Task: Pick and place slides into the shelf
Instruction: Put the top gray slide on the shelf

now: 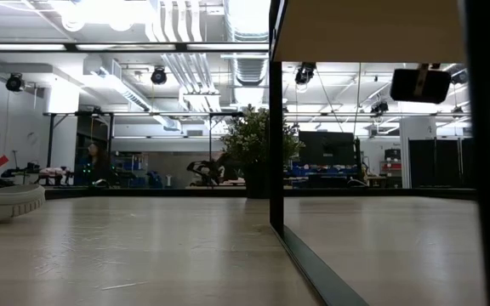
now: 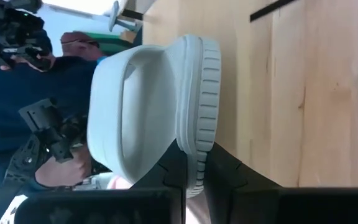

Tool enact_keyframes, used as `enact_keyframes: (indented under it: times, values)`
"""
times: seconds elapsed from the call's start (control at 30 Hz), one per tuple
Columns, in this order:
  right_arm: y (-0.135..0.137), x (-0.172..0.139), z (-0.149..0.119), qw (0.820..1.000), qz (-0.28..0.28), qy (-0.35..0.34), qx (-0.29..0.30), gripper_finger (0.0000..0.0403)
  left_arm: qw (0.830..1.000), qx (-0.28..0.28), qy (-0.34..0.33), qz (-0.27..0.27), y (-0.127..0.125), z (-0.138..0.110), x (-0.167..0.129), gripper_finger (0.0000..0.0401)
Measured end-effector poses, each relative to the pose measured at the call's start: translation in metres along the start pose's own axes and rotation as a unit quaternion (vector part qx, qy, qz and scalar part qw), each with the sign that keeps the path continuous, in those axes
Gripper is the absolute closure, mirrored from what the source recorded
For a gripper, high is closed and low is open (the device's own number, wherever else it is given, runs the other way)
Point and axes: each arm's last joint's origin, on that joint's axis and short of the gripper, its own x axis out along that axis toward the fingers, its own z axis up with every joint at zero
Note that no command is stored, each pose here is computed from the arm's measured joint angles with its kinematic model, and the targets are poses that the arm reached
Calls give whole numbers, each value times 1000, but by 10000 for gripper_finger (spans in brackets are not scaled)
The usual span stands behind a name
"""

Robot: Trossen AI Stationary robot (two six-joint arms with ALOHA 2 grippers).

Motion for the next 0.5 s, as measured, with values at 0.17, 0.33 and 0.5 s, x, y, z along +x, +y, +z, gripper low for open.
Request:
enact_keyframes:
  times: [0.17, 0.33, 0.5]
  values:
    - [-7, 5, 3, 1000, 3, 13, 6, 380, 1000, 0, 1, -1, 0, 0, 0, 111]
    - [-5, 5, 2, 1000, 3, 11, -3, 380, 1000, 0, 4, -4, 0, 0, 0, 111]
    - [-4, 4, 1, 1000, 1, 9, -9, 380, 1000, 0, 6, -6, 0, 0, 0, 111]
